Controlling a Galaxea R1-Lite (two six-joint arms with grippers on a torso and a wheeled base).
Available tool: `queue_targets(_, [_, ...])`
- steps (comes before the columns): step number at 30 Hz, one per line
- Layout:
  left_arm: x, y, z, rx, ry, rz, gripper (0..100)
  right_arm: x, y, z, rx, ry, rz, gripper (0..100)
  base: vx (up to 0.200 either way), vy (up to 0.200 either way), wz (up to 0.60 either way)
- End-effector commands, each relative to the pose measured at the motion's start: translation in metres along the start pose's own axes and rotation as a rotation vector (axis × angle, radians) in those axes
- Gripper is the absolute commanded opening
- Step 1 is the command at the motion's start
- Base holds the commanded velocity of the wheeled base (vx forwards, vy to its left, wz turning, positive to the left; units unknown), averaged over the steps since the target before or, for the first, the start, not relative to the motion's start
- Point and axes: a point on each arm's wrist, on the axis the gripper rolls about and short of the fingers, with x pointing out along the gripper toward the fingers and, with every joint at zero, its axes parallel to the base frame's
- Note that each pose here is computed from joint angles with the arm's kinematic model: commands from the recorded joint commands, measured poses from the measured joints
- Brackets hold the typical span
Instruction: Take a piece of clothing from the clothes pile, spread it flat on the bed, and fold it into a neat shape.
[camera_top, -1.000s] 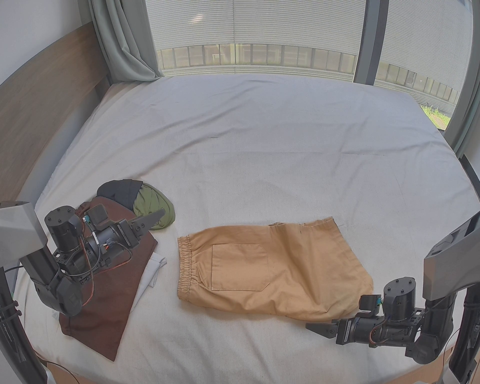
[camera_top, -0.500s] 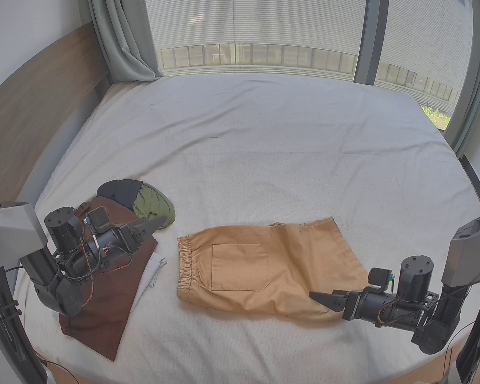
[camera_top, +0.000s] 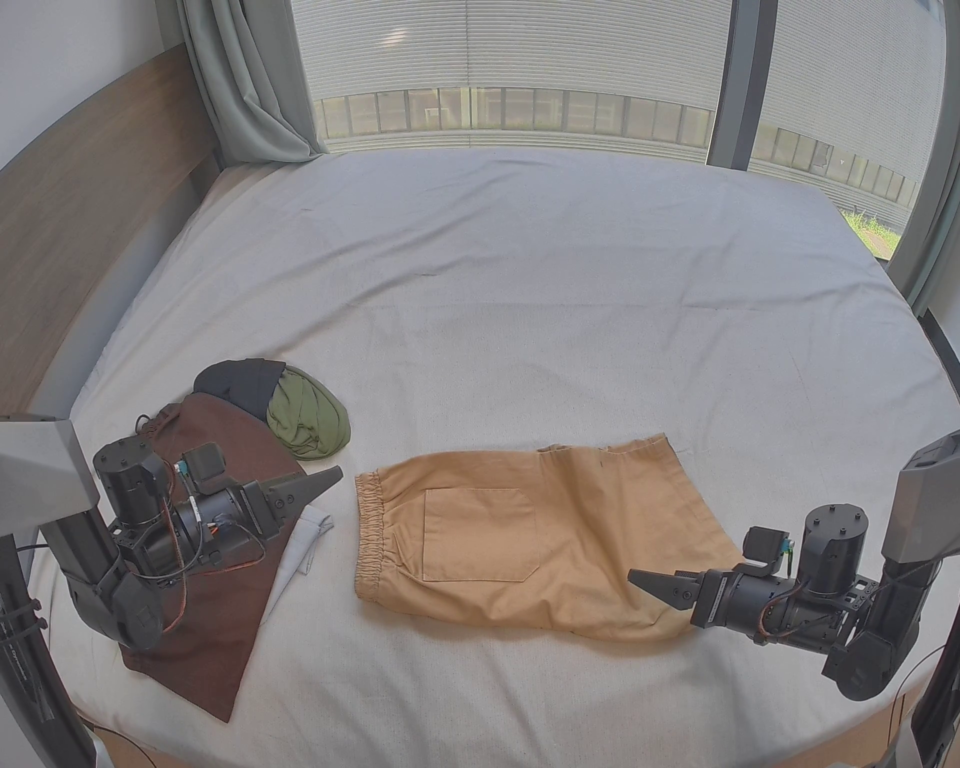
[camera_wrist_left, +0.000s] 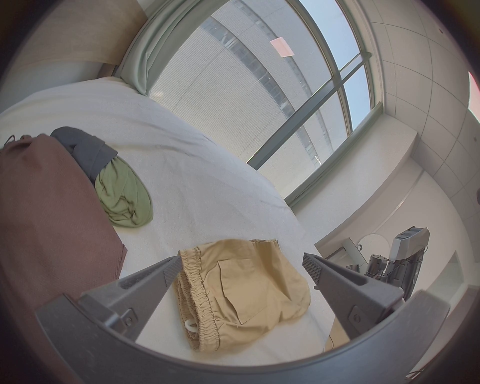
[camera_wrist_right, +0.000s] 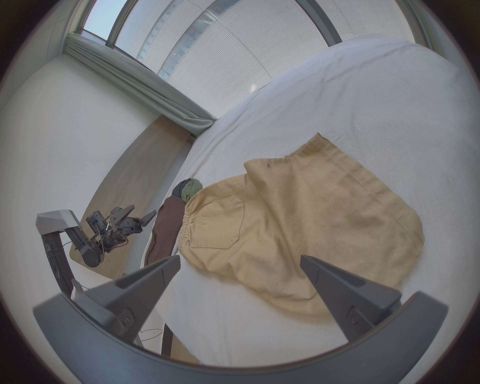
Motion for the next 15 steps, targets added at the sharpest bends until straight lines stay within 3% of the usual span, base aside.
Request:
queue_targets(1, [0.002, 0.004, -0.007, -0.022, 0.022, 0.009, 100, 0.003, -0.004, -0.003, 0.007, 0.017, -0.012, 100, 0.000, 0.000, 0.00])
queue_targets(15, [0.012, 0.026, -0.049, -0.126, 0.150, 0.055, 100, 0.007, -0.006, -0.008, 0.011, 0.040, -0.021, 100, 0.000, 0.000, 0.00])
